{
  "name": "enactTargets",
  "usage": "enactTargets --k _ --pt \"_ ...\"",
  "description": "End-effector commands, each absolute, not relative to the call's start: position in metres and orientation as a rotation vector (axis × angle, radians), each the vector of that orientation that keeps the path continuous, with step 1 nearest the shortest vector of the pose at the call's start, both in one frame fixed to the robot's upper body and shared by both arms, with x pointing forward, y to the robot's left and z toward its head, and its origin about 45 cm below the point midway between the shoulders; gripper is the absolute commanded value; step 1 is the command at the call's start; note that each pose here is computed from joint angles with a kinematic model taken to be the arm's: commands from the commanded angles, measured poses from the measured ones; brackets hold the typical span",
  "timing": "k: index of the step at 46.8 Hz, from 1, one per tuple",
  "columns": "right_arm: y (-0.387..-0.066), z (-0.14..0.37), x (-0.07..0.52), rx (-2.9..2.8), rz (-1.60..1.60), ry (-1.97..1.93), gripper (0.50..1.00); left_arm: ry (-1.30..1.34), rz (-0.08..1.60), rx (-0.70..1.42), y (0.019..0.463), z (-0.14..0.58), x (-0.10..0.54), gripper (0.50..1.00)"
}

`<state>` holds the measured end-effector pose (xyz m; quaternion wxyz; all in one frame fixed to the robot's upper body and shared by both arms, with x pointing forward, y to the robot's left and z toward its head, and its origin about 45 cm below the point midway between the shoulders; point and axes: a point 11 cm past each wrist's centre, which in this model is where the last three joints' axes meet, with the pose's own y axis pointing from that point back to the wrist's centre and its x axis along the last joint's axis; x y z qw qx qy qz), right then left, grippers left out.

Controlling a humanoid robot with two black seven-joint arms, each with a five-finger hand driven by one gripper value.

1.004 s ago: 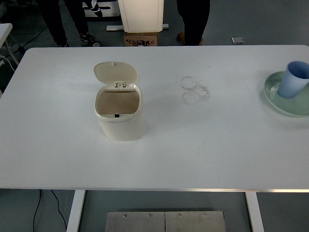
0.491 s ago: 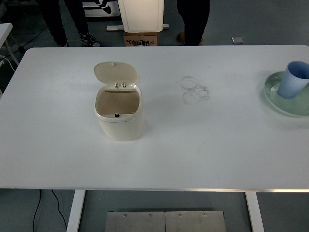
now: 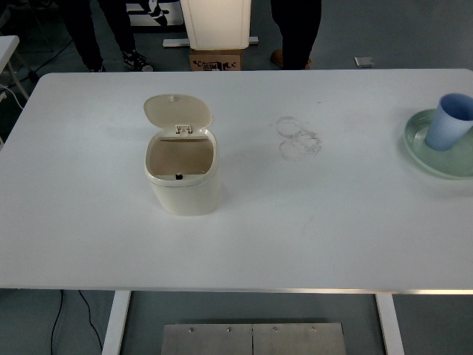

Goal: Close trash bin

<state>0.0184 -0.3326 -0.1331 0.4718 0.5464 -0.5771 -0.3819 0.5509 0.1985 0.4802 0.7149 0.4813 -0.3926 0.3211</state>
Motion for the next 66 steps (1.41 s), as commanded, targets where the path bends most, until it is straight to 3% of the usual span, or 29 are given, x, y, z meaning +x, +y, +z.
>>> enactTargets --k 1,66 --pt "-0.333 -0.133 0.018 1.339 -0.934 -1.412 0.991 -0.873 0.704 1.07 0.196 0.479 0.551 1.0" --pt "-0.333 -0.133 0.018 1.338 -0.935 -1.413 0.991 -0.818 0.775 1.032 0.232 0.482 0.552 1.0"
